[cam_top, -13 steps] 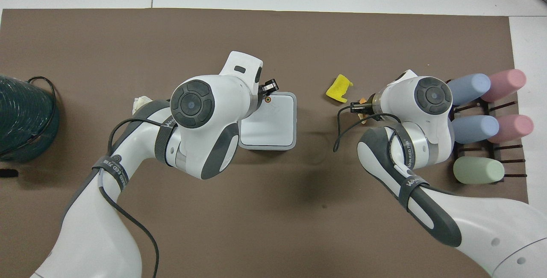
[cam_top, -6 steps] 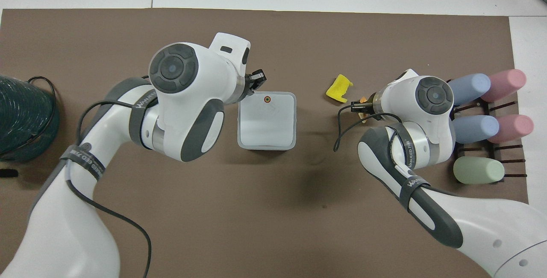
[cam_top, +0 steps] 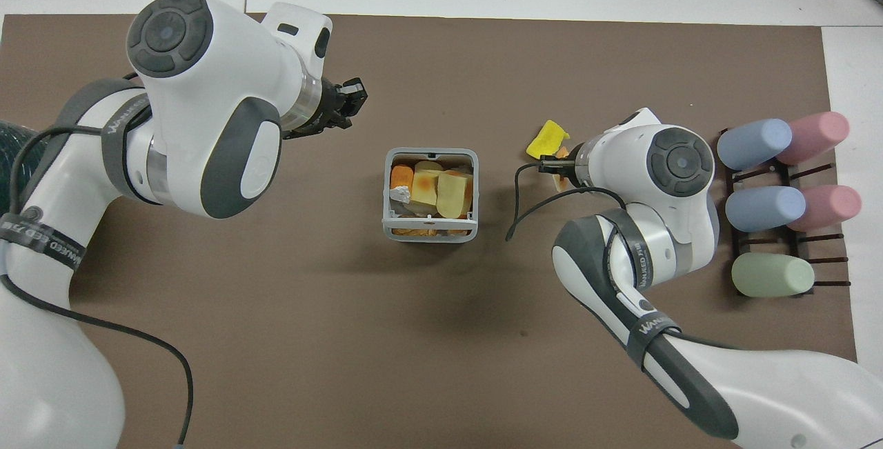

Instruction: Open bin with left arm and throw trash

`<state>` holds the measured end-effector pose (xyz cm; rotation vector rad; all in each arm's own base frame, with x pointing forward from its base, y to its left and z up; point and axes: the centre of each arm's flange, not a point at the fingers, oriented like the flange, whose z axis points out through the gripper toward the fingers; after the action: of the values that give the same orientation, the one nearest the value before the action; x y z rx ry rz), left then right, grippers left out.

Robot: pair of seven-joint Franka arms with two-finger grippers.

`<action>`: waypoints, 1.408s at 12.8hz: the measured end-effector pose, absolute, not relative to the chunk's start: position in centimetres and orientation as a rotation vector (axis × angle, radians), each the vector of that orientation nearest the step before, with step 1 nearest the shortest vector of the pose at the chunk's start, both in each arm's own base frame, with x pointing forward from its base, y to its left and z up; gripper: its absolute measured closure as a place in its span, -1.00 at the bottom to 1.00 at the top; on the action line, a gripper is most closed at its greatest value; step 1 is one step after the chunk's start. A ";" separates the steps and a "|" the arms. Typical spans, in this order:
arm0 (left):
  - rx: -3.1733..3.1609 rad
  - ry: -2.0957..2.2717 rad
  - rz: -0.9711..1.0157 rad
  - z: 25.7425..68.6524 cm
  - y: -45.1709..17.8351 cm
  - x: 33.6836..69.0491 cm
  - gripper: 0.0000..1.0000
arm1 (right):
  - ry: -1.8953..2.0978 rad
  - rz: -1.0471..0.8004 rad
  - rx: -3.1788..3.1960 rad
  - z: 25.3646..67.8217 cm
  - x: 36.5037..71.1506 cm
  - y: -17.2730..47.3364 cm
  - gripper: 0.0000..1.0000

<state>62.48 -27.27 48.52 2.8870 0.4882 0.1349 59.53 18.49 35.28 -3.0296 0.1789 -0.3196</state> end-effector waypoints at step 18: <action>3.094 -0.064 0.226 36.4 -7.4 62.2 -0.54 | 0.415 -0.307 -2.896 43.4 55.1 36.2 -0.53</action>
<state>62.16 -7.43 36.44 3.0936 -0.0640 0.2261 55.14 36.17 43.40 -2.8959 0.4145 -0.3065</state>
